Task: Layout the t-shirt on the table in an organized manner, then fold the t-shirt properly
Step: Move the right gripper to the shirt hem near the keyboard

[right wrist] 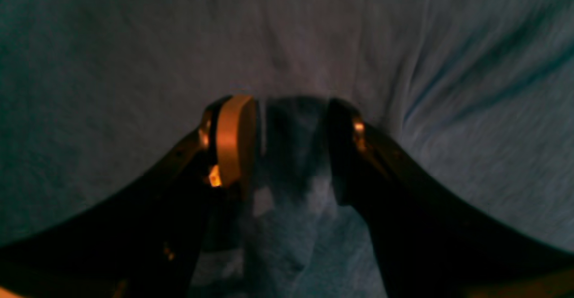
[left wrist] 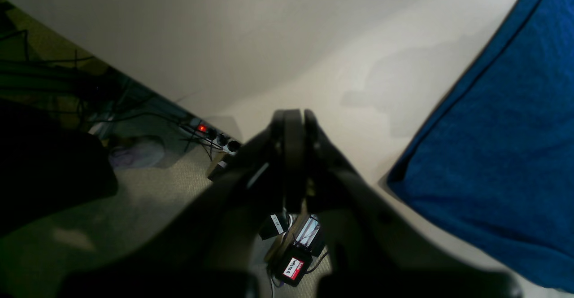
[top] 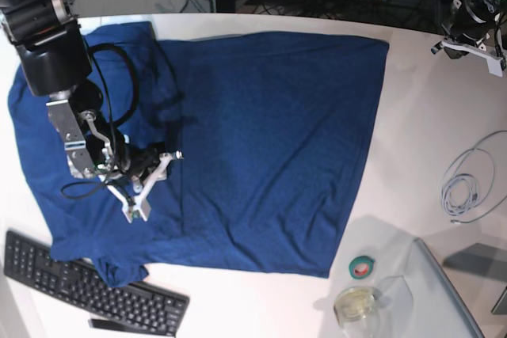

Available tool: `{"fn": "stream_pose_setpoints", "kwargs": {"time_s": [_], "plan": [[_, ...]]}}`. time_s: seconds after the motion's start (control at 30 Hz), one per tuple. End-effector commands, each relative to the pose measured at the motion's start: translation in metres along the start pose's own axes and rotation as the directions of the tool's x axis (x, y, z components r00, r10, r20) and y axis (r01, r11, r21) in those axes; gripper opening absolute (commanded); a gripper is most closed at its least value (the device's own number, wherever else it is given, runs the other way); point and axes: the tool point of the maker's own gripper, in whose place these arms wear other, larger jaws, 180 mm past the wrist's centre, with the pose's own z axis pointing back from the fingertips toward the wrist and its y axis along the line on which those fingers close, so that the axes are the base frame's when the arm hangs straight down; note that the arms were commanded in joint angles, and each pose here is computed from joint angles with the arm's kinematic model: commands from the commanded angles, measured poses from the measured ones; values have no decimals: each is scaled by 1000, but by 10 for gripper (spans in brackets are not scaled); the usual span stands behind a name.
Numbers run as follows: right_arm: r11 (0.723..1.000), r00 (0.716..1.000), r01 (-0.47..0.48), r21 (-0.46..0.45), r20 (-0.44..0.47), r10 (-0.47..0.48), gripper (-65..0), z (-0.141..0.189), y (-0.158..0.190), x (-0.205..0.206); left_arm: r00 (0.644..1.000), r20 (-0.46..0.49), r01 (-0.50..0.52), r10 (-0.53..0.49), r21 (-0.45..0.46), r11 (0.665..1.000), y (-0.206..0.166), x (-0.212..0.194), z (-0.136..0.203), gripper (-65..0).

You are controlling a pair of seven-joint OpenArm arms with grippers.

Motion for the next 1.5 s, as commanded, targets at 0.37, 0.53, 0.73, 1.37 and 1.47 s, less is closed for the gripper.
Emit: {"fn": "stream_pose_setpoints", "kwargs": {"time_s": [0.37,0.53,0.73,1.37,1.47], "plan": [[1000,999,-4,4,40,4,-648,5,1,24,1000,-11,-19,20,12,1000,11,-4,-4,-650],[999,995,-35,15,91,33,-648,18,7,40,1000,-10,-19,19,12,1000,11,-4,-4,-650],[996,974,-91,2,208,89,-648,59,6,71,1000,-8,-19,19,13,1000,11,-3,-4,-650],[985,846,-60,-164,515,138,-648,209,-43,152,1000,17,-5,4,10,1000,10,11,-4,-650],[982,825,-81,-170,541,161,-648,221,-35,159,1000,20,-3,3,10,1000,10,12,-4,-650]]}}
